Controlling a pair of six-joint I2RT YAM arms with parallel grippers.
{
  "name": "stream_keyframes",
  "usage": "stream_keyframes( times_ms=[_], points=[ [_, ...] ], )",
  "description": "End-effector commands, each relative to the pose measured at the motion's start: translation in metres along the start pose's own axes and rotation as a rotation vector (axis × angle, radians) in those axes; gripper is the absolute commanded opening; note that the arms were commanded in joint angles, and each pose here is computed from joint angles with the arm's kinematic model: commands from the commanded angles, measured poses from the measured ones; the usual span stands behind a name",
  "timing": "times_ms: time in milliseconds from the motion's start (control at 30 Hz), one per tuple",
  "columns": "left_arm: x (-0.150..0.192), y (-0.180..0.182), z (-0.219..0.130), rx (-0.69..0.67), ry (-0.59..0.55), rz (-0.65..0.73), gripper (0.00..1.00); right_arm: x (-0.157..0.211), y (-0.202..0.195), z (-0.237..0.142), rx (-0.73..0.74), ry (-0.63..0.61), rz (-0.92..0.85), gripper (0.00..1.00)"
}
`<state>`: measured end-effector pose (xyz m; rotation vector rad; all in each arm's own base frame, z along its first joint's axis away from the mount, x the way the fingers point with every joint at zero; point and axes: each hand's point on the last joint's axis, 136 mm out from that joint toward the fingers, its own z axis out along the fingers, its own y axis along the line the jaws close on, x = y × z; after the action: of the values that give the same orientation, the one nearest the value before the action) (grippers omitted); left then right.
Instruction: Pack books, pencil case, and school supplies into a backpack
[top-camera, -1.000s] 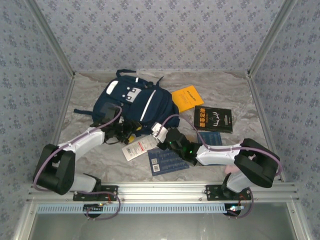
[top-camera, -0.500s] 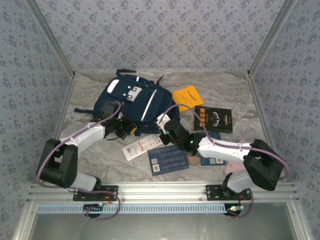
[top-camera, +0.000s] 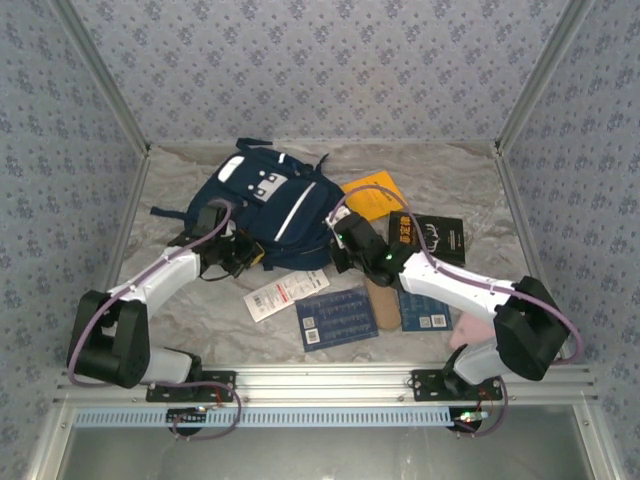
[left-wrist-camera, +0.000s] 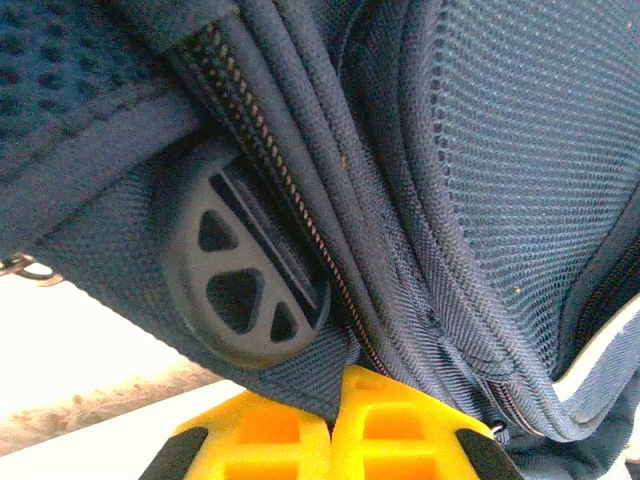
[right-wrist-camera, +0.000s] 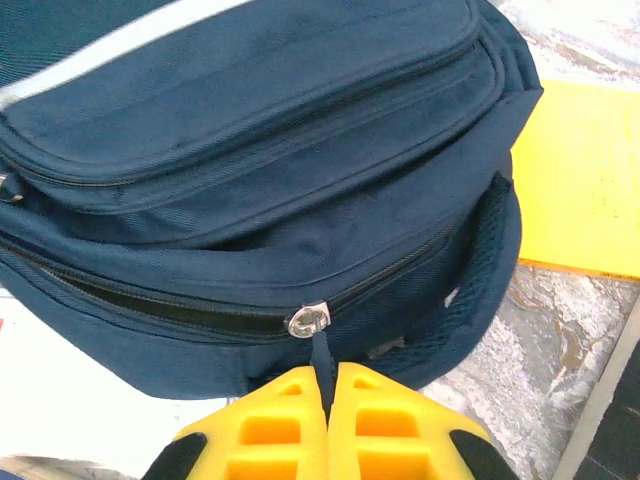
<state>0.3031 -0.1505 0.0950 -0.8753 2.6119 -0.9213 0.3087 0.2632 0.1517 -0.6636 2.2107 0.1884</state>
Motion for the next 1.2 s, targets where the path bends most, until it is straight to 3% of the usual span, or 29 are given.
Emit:
stream_keyframes(
  times_ms=[0, 233, 333, 433, 567, 667, 867, 1033, 1100, 1167],
  points=[
    [-0.016, -0.008, -0.021, -0.012, -0.065, 0.080, 0.00, 0.000, -0.026, 0.003, 0.074, 0.052, 0.035, 0.00],
    [-0.012, -0.031, -0.041, 0.010, -0.028, 0.211, 0.00, -0.006, -0.072, 0.024, 0.214, 0.132, 0.114, 0.00],
    [-0.012, -0.045, -0.051, 0.024, -0.017, 0.284, 0.00, -0.009, -0.077, 0.026, 0.198, 0.146, 0.163, 0.00],
    [-0.011, -0.060, -0.061, 0.035, 0.005, 0.366, 0.00, -0.046, -0.072, 0.007, 0.147, 0.039, 0.169, 0.00],
    [-0.014, -0.073, -0.078, 0.004, 0.016, 0.490, 0.00, -0.062, -0.051, -0.022, 0.030, -0.003, 0.199, 0.00],
    [-0.016, -0.080, -0.093, -0.018, 0.015, 0.544, 0.06, -0.056, -0.022, -0.037, -0.089, 0.021, 0.233, 0.00],
    [-0.034, -0.065, -0.116, -0.120, -0.061, 0.517, 0.12, -0.033, 0.047, -0.066, -0.256, 0.053, 0.208, 0.00],
    [-0.046, -0.037, -0.129, -0.162, -0.129, 0.388, 0.35, -0.039, 0.107, -0.078, -0.399, 0.001, 0.264, 0.00],
    [-0.050, -0.023, -0.141, -0.192, -0.184, 0.320, 0.47, -0.039, 0.126, -0.070, -0.439, -0.010, 0.305, 0.00],
    [-0.048, -0.011, -0.151, -0.216, -0.211, 0.248, 0.52, -0.037, 0.145, -0.059, -0.475, -0.004, 0.339, 0.00]
  ],
)
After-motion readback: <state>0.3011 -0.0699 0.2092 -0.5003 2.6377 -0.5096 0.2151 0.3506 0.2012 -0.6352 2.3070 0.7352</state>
